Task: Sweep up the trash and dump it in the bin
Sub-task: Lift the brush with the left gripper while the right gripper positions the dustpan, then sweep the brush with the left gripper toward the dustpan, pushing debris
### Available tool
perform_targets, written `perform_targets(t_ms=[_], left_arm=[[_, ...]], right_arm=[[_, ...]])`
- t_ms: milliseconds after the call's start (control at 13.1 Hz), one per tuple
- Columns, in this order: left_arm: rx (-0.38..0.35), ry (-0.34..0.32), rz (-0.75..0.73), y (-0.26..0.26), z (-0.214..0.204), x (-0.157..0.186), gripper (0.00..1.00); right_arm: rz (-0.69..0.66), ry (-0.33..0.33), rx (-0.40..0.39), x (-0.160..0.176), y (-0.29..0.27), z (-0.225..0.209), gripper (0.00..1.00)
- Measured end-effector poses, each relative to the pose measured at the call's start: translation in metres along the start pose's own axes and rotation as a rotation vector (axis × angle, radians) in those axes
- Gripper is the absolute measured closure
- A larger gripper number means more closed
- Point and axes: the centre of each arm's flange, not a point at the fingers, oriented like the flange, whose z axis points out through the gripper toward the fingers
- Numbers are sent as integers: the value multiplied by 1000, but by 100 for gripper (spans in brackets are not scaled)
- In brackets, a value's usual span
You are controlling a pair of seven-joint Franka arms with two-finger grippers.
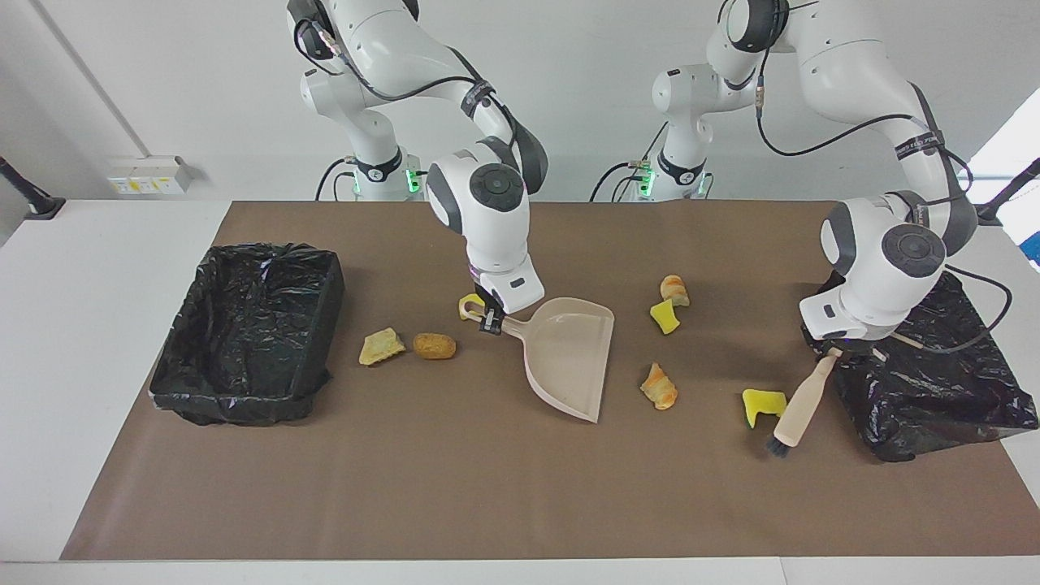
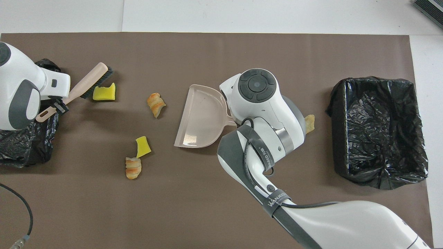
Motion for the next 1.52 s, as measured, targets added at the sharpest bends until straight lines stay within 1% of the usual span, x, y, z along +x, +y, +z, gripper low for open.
perform_targets(t_ms=[152,304,533,761,989,1065,1141,1293,1370,1522], left_arm=[[-49,-42,69,7,5,-3,74],[-91,-75,96,19,7,-2,74],[-120,-106,129,52,6,-3,74],[-161,-171,102,93,-1,-11,74],[-222,-226,33,127,-14,-10,74],[-227,-228,16,134,-18,-6,74],[-231,-213,0,139,-24,-2,74],[-233,-165,-26,141,-43,-3,74],[-220,-142,-35,139,-53,-5,74],[-169,-77,-48,129,-73,-2,74]], right_arm=[[-20,-7,7,2,-5,7,69],[-48,-2,3,2,-5,7,69],[-67,12,-11,1,-6,15,69],[-121,45,-45,0,-4,28,69],[-138,55,-56,2,-6,31,69],[-141,55,-56,3,-7,30,69],[-146,56,-57,3,-7,29,69],[-159,55,-57,3,-8,29,69],[-160,55,-57,3,-8,30,69],[-161,55,-56,3,-8,30,69]])
